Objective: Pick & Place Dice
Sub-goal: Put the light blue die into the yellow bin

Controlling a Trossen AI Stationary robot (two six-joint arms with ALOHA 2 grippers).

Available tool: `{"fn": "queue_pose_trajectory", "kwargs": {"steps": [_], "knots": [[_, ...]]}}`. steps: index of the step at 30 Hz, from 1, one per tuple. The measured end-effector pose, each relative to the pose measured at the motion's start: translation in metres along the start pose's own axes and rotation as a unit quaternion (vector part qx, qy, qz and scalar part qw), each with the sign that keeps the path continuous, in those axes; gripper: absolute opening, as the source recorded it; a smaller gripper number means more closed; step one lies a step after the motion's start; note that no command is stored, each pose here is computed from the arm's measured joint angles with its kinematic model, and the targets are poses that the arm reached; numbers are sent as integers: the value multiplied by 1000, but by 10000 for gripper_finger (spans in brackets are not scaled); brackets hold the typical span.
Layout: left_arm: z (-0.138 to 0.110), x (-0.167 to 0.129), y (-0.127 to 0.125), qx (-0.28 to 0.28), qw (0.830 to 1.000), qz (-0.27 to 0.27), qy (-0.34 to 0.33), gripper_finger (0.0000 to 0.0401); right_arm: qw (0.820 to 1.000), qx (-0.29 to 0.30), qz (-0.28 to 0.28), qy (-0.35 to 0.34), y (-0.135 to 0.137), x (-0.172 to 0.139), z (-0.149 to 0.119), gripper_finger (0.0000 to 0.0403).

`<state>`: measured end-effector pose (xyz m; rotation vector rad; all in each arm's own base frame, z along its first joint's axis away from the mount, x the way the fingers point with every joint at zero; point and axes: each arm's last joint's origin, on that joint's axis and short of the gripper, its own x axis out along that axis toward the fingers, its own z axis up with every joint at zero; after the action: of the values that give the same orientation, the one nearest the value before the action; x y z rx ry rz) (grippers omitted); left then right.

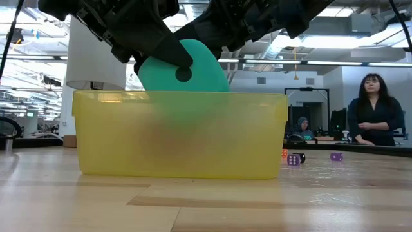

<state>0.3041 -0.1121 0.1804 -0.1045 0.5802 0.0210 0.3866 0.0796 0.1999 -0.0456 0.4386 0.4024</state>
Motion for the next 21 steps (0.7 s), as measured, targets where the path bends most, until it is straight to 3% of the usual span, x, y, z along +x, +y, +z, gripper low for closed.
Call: {"fn": "queue_pose_trajectory", "kwargs": {"steps": [6, 21], "knots": [[-1, 0, 0, 1, 1000, 1, 2, 392, 999, 7, 2, 32, 1, -1, -6, 0], [0, 0, 1, 12, 1000, 9, -3, 392, 1000, 1, 2, 28, 1, -1, -5, 0]]}}
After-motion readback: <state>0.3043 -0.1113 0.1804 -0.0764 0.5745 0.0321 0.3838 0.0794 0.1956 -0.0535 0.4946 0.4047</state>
